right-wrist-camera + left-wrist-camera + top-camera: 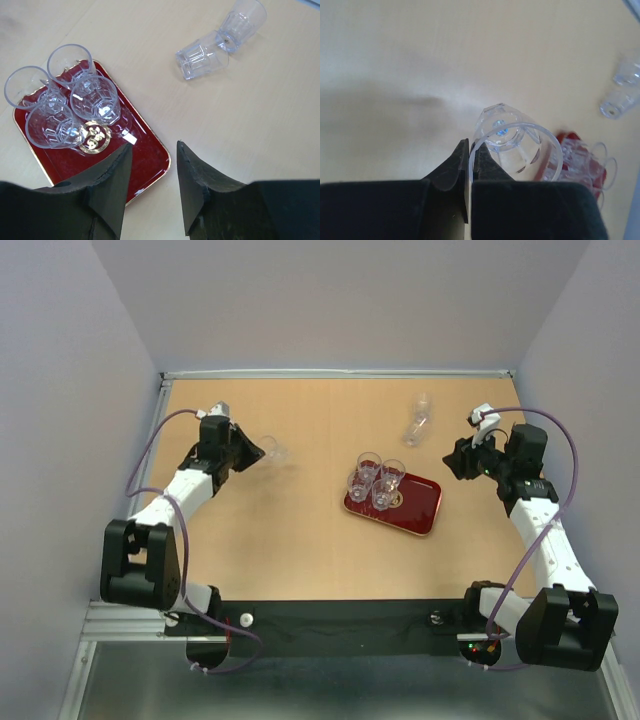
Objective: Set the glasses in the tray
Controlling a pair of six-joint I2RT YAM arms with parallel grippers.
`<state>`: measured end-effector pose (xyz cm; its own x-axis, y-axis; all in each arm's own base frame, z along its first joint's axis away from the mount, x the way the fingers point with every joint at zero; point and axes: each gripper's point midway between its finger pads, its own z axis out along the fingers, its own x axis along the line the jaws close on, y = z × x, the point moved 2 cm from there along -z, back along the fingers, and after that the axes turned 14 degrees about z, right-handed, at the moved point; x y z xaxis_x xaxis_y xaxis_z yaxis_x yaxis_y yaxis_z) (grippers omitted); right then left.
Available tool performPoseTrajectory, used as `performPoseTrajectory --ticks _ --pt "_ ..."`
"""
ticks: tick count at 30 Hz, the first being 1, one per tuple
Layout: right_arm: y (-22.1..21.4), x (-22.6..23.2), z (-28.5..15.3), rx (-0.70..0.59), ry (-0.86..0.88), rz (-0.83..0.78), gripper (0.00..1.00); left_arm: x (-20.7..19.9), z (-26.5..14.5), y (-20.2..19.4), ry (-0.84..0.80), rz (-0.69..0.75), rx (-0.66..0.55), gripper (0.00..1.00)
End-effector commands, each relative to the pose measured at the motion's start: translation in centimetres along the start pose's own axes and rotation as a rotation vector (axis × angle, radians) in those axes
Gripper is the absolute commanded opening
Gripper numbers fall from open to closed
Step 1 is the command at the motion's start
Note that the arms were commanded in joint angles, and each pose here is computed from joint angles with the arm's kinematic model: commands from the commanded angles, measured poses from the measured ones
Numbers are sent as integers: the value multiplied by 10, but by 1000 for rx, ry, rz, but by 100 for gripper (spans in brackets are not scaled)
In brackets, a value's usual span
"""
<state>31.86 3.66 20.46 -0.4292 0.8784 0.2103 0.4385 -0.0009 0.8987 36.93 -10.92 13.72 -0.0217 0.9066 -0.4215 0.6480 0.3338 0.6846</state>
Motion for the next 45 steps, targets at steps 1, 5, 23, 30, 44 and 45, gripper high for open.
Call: performPoseTrajectory --ticks 1,5,23,30,44,45 --pt "4 -3 -3 -34 -14 -32 47 -57 -38 9 -368 184 -120 0" --pt "4 -4 -2 -33 -17 -32 47 -89 -54 -7 -506 309 -111 0" --pt "10 -22 -9 -53 -135 -26 47 -246 -81 -46 -758 710 -120 0" --pt "11 -35 -11 -60 -205 -6 50 -297 -59 -62 -709 816 -86 0" --pt "18 -58 -22 -101 -329 56 50 -344 -1 -111 -490 1052 -63 0" --pt "18 -58 -22 -102 -331 56 50 -344 2 -113 -484 1065 -61 0"
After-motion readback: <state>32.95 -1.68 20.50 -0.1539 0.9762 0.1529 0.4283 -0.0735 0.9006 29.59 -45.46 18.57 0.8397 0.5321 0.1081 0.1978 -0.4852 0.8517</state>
